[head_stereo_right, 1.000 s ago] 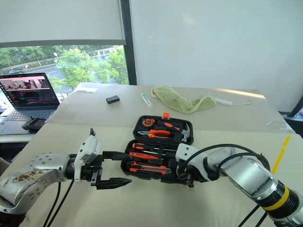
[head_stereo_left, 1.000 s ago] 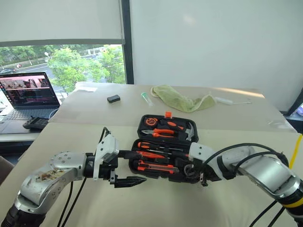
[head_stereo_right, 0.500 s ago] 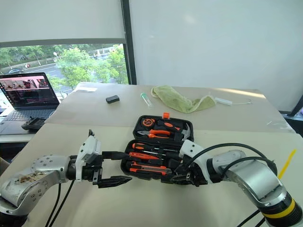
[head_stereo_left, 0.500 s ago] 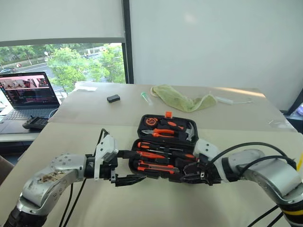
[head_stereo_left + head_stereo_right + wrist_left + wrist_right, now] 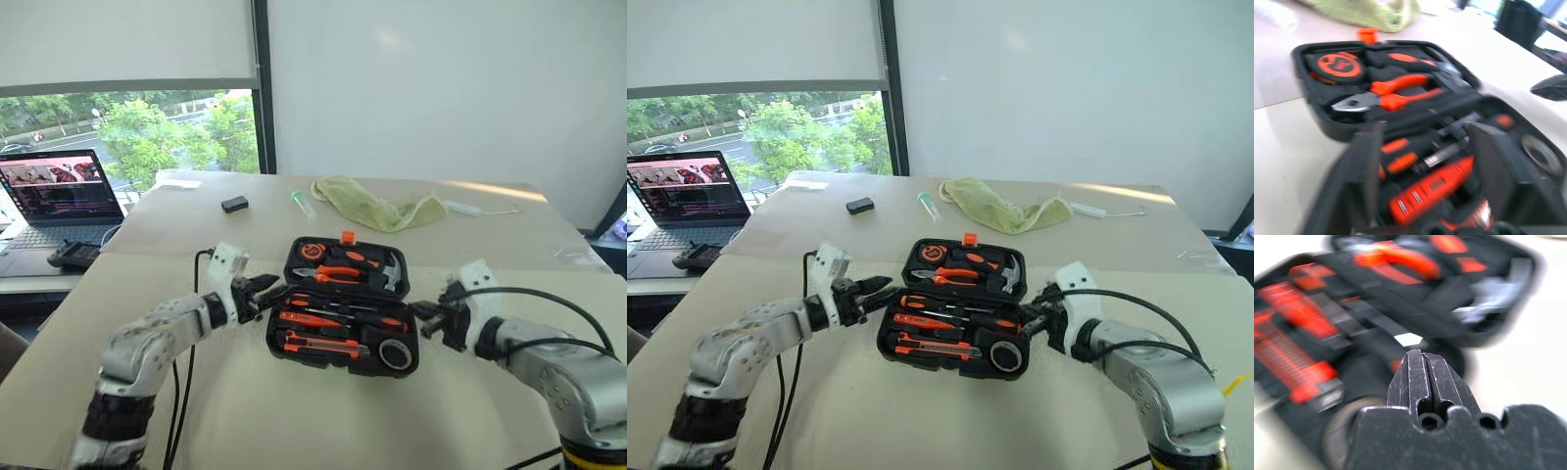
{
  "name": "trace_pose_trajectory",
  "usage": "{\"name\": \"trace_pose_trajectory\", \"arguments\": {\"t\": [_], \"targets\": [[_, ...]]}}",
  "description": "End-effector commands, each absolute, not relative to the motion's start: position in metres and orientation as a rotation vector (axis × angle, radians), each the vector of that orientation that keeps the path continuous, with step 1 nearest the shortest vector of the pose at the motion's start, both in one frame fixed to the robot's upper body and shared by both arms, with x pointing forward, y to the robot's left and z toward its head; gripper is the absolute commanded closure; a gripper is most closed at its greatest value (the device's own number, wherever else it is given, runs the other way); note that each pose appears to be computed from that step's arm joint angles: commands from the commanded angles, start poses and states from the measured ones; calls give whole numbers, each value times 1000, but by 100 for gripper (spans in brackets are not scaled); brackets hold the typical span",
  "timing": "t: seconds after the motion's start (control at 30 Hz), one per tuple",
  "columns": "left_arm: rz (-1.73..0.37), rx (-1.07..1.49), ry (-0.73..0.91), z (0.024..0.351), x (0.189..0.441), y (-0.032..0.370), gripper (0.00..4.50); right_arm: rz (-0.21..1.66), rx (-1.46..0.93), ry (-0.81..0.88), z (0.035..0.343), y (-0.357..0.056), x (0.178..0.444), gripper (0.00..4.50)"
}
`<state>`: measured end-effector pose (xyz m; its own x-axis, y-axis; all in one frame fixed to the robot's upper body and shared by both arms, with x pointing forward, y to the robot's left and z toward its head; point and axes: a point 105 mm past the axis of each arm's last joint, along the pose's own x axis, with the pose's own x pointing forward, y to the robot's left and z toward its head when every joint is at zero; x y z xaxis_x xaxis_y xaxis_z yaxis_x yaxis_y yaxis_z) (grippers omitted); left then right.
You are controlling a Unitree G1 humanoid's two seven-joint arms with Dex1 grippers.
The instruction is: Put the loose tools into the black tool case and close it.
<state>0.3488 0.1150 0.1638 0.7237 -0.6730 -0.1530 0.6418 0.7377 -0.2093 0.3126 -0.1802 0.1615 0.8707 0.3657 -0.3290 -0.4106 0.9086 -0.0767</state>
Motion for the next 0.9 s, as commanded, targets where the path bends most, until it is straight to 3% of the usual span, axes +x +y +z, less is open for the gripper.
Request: {"name": "trace_pose_trajectory", "arguments": {"t": [0.03, 0.13, 0.3, 0.43, 0.9], "targets": [[-541, -168, 254, 173, 384, 124, 341, 286, -170, 299, 174, -192, 336, 450], [-471, -168, 307, 174, 406, 122, 440, 235, -206, 351, 171, -203, 351, 450], [-322, -119, 359, 164, 438, 142, 440, 220, -240, 424, 160, -211, 377, 450], [-356, -59, 376, 156, 449, 137, 440, 208, -264, 465, 152, -214, 393, 450], [-615, 24, 474, 133, 444, 112, 440, 316, -333, 532, 135, -195, 409, 450]]}}
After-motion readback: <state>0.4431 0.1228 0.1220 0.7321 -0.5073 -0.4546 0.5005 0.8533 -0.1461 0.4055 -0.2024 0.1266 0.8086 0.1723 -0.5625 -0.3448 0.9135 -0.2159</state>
